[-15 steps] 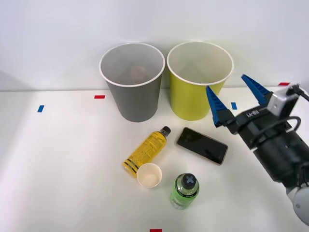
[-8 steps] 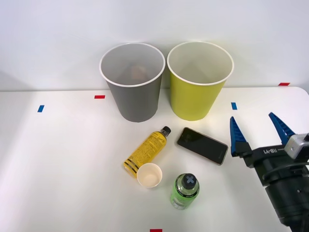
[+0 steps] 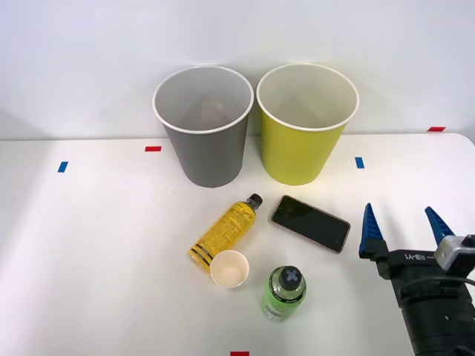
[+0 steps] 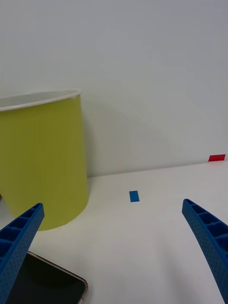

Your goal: Put cans in the gray bin, plastic bottles in the light green bin

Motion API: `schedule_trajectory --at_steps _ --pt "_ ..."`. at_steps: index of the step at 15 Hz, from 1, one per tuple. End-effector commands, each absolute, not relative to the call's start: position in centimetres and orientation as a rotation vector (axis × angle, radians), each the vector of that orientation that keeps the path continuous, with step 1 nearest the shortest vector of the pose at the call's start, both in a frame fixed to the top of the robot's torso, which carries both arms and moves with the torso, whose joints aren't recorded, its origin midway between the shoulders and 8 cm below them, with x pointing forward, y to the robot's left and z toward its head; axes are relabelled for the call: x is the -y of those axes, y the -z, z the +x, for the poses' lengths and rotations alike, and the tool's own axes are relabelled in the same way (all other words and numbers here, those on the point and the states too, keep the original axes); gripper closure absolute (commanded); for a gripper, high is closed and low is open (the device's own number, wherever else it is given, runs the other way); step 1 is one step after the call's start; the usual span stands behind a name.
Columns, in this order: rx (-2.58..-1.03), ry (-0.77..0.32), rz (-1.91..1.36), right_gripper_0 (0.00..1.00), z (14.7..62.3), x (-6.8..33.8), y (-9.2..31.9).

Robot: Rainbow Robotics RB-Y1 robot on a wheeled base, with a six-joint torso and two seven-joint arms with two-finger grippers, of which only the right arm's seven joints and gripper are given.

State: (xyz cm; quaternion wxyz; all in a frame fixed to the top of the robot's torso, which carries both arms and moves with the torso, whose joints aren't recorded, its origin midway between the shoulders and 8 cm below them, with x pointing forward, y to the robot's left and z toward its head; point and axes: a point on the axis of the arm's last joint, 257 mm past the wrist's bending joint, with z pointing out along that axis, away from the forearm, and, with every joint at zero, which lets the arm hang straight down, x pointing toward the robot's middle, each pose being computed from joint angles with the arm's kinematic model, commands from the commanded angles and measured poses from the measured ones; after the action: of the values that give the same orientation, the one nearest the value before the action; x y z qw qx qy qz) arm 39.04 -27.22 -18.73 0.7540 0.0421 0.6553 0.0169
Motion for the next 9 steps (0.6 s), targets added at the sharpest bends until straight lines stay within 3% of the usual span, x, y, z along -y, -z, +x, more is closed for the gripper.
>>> schedule_trajectory --at_steps 1,9 --pt "-1.428 0.060 0.098 0.00 38.82 28.20 19.88" --pt "-1.418 0.111 0.077 0.00 38.58 28.75 20.16"
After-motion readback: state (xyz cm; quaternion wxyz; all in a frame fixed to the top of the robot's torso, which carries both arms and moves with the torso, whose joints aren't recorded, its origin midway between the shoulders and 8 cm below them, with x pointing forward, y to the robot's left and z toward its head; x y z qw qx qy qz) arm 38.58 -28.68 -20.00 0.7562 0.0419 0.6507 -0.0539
